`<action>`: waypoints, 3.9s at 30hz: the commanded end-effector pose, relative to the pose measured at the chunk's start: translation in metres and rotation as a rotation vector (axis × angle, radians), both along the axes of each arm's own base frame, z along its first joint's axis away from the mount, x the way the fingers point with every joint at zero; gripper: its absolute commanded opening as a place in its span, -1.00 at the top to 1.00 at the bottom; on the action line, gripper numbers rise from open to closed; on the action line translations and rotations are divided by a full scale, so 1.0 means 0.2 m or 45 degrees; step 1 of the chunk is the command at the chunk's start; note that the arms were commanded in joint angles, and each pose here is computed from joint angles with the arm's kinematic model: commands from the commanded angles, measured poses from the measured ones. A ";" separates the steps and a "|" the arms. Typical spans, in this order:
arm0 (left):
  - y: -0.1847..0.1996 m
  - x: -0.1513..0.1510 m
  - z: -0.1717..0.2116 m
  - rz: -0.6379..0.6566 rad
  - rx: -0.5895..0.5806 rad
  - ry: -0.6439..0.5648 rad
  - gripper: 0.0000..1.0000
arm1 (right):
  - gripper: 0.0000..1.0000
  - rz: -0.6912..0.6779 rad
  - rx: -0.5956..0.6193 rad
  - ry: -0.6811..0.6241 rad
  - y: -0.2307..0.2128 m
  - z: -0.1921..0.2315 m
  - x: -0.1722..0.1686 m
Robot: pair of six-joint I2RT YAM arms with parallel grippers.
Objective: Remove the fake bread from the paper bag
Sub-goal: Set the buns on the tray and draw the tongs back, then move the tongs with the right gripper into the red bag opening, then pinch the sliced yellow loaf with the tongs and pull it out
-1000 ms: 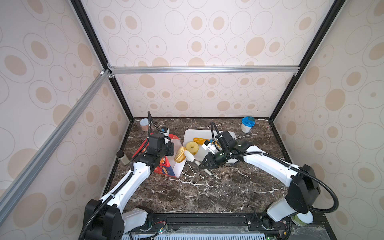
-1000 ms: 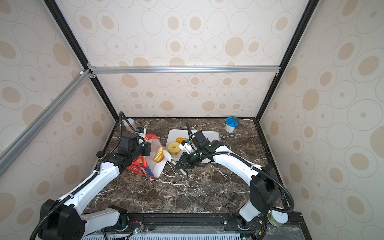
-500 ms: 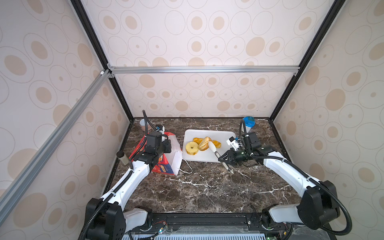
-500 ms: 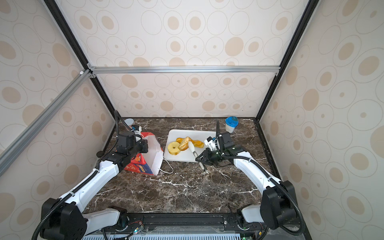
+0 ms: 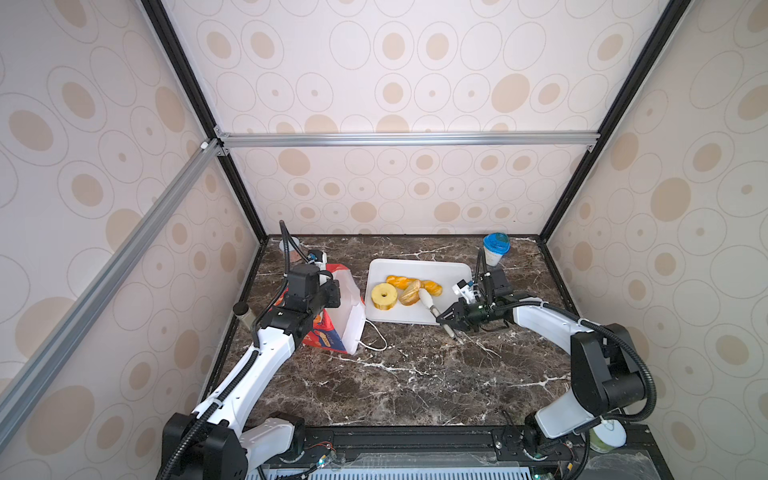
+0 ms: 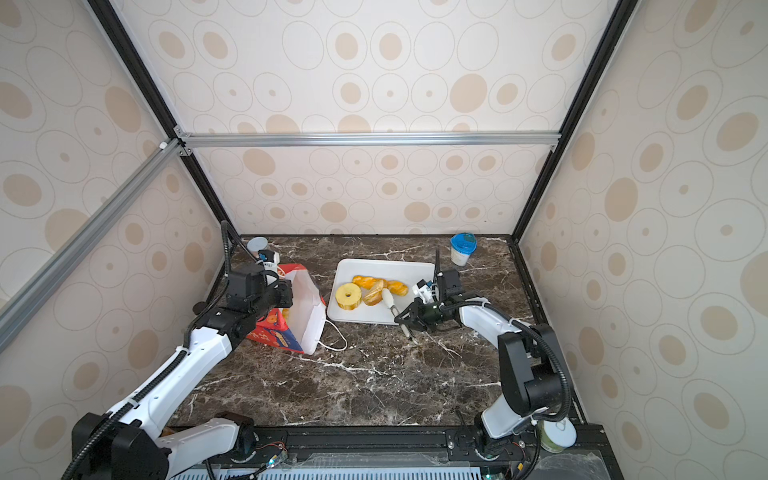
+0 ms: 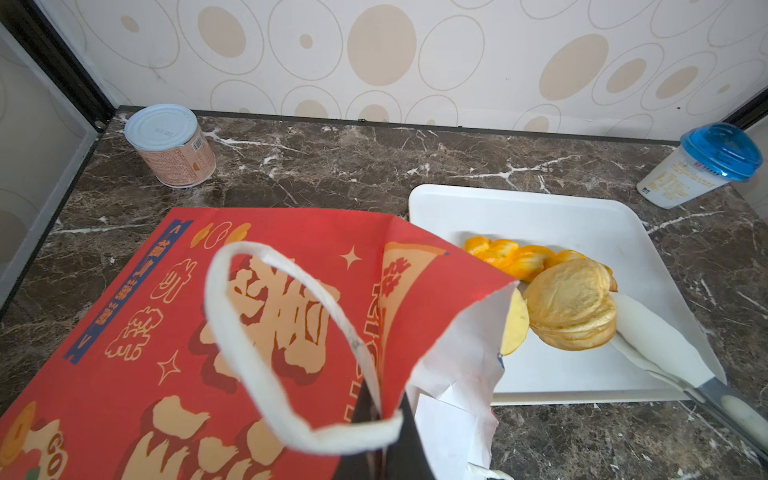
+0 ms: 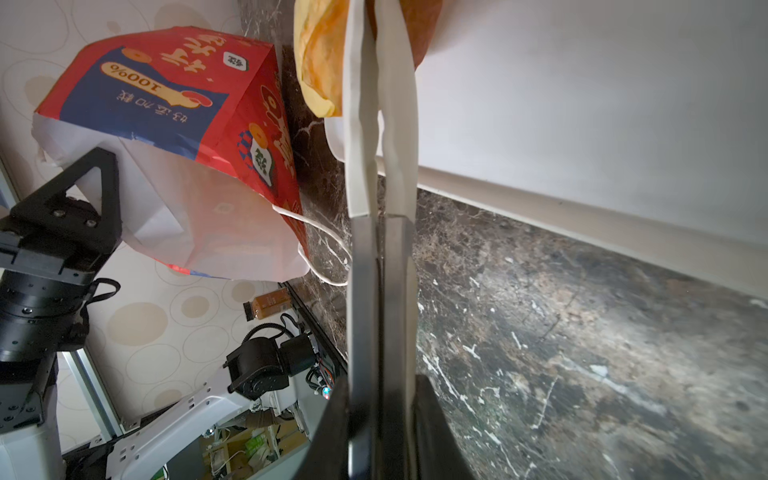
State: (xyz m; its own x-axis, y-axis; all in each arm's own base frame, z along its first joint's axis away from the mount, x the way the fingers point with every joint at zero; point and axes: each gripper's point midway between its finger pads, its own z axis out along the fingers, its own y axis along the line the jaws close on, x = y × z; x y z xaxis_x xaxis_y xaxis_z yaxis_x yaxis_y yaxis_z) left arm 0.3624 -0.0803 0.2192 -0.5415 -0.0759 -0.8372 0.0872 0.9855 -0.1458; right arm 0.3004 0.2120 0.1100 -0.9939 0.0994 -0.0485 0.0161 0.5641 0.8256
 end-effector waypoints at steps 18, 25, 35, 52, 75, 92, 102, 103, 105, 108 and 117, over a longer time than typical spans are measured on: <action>-0.08 -0.02 0.14 -0.147 -0.045 -0.080 1.00 | 0.16 0.021 0.067 0.072 -0.05 -0.05 -0.11; -0.11 -0.02 0.13 -0.189 -0.047 -0.079 1.00 | 0.16 -0.021 0.104 0.089 -0.10 0.02 -0.18; -0.15 -0.05 0.12 -0.270 -0.037 -0.058 1.00 | 0.14 -0.047 0.071 0.050 -0.17 0.14 -0.25; -0.34 -0.23 0.03 -0.575 0.066 -0.059 1.00 | 0.17 0.298 0.237 -0.039 0.23 0.62 -0.67; -0.49 -0.39 0.03 -0.682 0.019 -0.093 1.00 | 0.09 0.372 0.173 -0.056 0.94 0.16 -0.45; -0.53 -0.43 0.07 -0.721 -0.045 -0.156 1.00 | 0.02 0.382 0.064 0.072 1.04 -0.09 -0.30; -0.52 -0.47 0.09 -0.719 -0.067 -0.191 1.00 | 0.21 0.393 -0.002 0.052 1.04 -0.12 -0.25; -0.51 -0.47 0.09 -0.713 -0.067 -0.197 1.00 | 0.31 0.392 -0.002 0.047 1.04 -0.12 -0.25; -0.50 -0.48 0.09 -0.697 -0.065 -0.204 1.00 | 0.52 0.392 -0.007 0.048 1.03 -0.12 -0.25; -0.47 -0.48 0.07 -0.659 -0.047 -0.201 1.00 | 0.76 0.401 -0.015 0.037 1.01 -0.10 -0.28; -0.38 -0.44 0.01 -0.531 0.016 -0.168 1.00 | 1.00 0.441 -0.046 0.007 0.85 0.04 -0.44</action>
State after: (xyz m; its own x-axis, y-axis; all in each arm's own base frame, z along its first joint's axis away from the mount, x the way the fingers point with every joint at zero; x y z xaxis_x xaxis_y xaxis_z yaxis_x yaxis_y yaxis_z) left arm 0.2702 -0.1608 0.2114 -0.4371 0.1643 -0.8843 0.5284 0.8425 -0.1047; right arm 0.2216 0.3949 0.1031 -0.9704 -0.2407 -0.0179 -0.1537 0.5594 0.8145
